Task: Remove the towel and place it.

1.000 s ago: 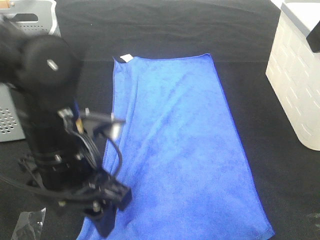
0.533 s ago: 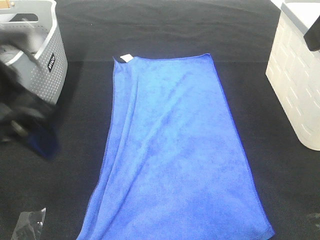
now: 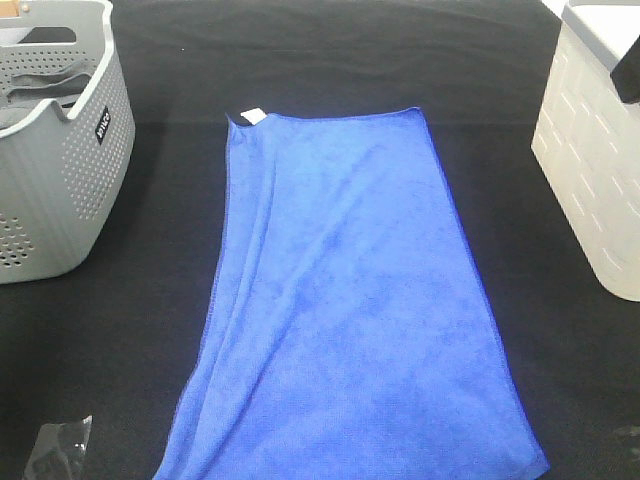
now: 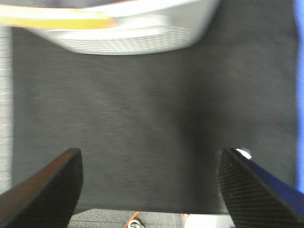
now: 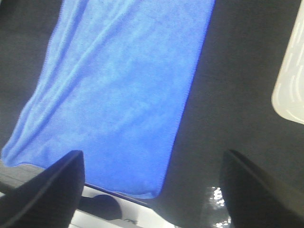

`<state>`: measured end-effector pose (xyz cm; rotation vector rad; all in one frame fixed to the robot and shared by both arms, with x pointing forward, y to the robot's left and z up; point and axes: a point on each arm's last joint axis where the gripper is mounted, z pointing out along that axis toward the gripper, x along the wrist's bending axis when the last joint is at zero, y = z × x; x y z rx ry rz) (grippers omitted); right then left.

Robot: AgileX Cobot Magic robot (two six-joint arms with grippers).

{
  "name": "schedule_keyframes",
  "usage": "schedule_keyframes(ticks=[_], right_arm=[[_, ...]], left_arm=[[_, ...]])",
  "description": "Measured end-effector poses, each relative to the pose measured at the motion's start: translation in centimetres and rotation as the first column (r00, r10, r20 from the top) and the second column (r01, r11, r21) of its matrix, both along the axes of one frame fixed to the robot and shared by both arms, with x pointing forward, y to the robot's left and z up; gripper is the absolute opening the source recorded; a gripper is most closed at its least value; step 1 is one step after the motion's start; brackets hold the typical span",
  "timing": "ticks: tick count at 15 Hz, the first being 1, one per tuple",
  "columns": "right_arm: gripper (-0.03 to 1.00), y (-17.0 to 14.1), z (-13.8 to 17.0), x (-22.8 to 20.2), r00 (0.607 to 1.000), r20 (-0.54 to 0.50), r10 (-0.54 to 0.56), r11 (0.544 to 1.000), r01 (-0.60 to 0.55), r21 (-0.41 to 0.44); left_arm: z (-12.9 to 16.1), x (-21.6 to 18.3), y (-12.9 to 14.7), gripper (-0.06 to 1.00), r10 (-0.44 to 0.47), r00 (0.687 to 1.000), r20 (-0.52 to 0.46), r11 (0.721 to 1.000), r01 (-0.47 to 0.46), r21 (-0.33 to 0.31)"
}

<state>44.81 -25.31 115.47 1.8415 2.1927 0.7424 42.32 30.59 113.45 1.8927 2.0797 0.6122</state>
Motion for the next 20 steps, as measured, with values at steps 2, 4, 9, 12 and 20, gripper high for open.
schedule_keyframes(ticks=[2, 4, 9, 12, 20], right_arm=[[0.78, -0.4, 0.5, -0.6, 1.0, 0.031, -0.005, 1.0, 0.006, -0.029], [0.78, -1.0, 2.2, -3.0, 0.992, 0.124, -0.011, 0.999, 0.017, -0.05], [0.78, -2.6, 6.0, -12.5, 0.906, 0.421, -0.029, 0.998, 0.051, -0.042], [0.78, -3.7, 3.1, -16.2, 0.891, 0.451, -0.047, 0.991, 0.098, -0.09], [0.76, -4.6, -6.0, -22.3, 0.841, 0.54, -0.025, 0.99, 0.096, -0.104]], left_arm=[[0.7, -1.1, 2.1, 0.75, 0.091, 0.995, 0.034, 0.996, -0.092, 0.02], [1.7, -3.0, 3.0, 0.75, 0.153, 0.984, 0.092, 0.988, -0.155, 0.021], [2.2, -7.0, 1.5, 0.75, 0.105, 0.951, 0.292, 0.993, -0.086, -0.077], [2.2, -10.3, 1.0, 0.75, 0.034, 0.91, 0.413, 0.999, -0.032, -0.012], [-2.6, -18.6, 0.0, 0.75, -0.014, 0.825, 0.565, 0.998, -0.019, 0.052]])
